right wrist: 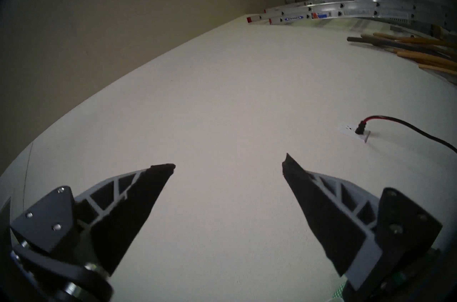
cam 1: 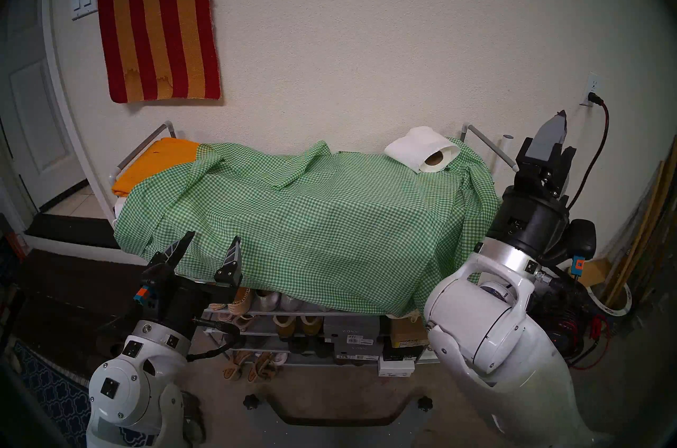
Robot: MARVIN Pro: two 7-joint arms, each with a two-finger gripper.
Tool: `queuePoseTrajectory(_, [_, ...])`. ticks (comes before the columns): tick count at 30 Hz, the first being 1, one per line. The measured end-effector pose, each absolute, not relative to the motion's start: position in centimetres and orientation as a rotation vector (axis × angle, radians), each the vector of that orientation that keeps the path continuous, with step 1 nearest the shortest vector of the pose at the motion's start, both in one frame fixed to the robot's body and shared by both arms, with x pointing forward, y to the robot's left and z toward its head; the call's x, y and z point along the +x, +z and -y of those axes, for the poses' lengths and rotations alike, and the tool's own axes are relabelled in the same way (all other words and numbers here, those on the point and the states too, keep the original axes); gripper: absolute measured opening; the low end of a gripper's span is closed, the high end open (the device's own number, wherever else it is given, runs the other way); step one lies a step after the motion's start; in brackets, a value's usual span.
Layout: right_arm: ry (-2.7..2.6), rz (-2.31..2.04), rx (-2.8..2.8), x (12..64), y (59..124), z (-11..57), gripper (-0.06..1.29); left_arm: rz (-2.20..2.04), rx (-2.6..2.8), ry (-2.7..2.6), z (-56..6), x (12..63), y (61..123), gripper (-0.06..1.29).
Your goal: Lift the object off the cloth, cover the shoe rack with the cloth, put the object back
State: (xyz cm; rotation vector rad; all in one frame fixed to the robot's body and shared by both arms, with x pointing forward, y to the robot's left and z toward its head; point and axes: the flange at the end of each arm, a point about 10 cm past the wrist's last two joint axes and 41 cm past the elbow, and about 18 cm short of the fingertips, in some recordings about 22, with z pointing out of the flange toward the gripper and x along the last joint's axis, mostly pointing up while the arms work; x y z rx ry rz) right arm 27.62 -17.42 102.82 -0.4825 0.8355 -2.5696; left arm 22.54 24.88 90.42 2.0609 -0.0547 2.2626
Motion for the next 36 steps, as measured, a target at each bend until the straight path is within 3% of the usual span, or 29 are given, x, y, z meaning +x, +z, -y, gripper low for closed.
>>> queuePoseTrajectory(28, [-2.484,-1.153,-0.391,27.9,105.8,15.5,1.24,0.050,2.065,2.266,-24.8,22.6,90.4,1.27])
queuePoseTrajectory(36, [-2.617,-1.155,-0.575,30.4,104.0,16.0,1.24,0.051,2.064,2.266,-24.8,22.6,90.4,1.27])
